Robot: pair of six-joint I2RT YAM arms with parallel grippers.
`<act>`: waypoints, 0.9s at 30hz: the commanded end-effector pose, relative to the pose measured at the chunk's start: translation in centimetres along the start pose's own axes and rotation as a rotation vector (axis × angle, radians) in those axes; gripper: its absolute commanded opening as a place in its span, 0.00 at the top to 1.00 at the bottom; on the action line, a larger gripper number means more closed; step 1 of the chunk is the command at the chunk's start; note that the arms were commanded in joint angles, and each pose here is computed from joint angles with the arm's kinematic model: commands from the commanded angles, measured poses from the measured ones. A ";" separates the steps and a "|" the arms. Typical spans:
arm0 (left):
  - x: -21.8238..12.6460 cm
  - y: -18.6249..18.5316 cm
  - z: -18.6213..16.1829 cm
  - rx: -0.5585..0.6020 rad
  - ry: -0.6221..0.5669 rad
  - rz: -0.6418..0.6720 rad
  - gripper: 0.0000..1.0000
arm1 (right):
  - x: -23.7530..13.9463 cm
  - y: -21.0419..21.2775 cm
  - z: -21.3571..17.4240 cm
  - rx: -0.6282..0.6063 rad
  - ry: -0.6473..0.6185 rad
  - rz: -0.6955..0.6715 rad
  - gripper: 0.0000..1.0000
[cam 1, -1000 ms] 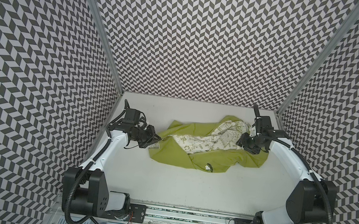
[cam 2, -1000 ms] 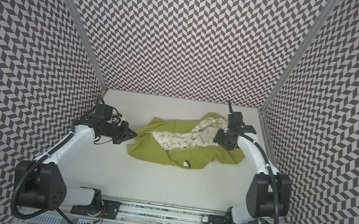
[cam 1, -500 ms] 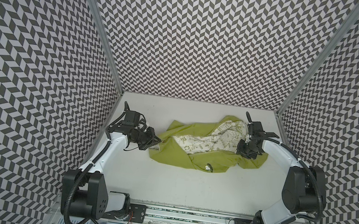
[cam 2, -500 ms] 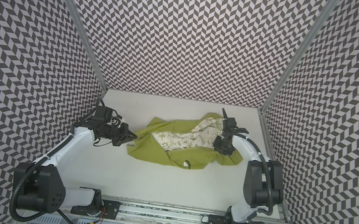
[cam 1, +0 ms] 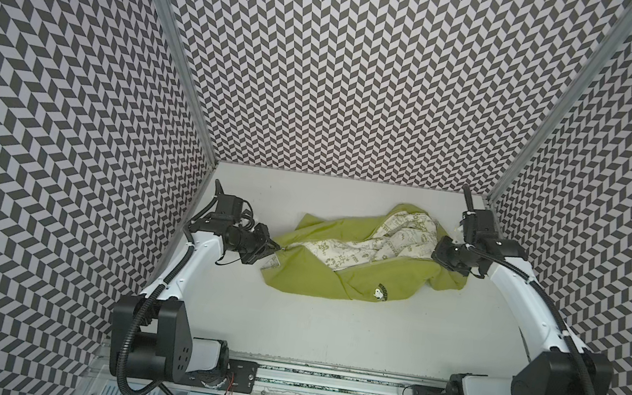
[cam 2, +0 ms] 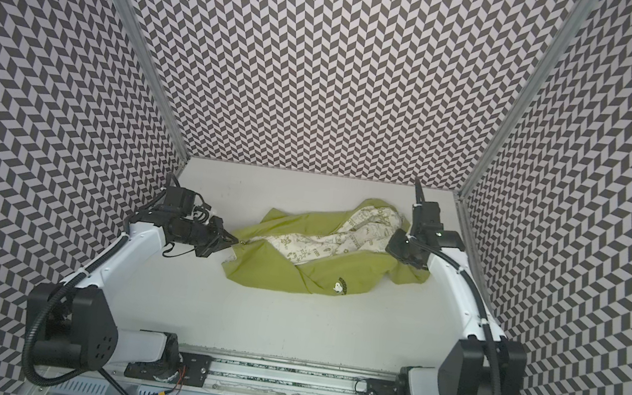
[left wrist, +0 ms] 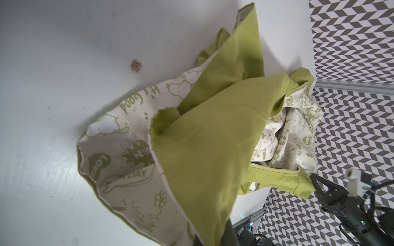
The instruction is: Zip up the jacket
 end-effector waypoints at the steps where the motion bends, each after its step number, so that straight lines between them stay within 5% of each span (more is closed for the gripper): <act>1: -1.0 0.0 1.0 0.023 -0.030 0.013 1.00 | -2.4 -1.5 1.7 0.065 -0.074 0.005 1.00; 12: -1.9 1.0 0.9 0.024 -0.042 0.039 1.00 | -0.7 -8.5 3.9 0.272 -0.114 -0.090 1.00; 18: -2.3 0.7 0.0 0.024 -0.028 0.022 1.00 | 2.5 -10.4 2.6 0.287 0.038 -0.142 0.99; 20: -2.5 0.7 -0.4 0.022 -0.029 0.016 1.00 | 2.5 -10.4 2.8 0.290 0.027 -0.143 0.93; 27: -3.1 0.7 -1.9 0.020 -0.022 0.010 1.00 | -1.2 -7.3 5.7 0.270 -0.124 -0.060 0.49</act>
Point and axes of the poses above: each gripper's point midway between its finger pads, its own x axis out along the fingers, its own y axis along the line the jaws close on, z = x × y, the point moved 1 cm from there along -x, back along the fingers, and after that the axes turned 1 degree about x, right-handed, at the moved point
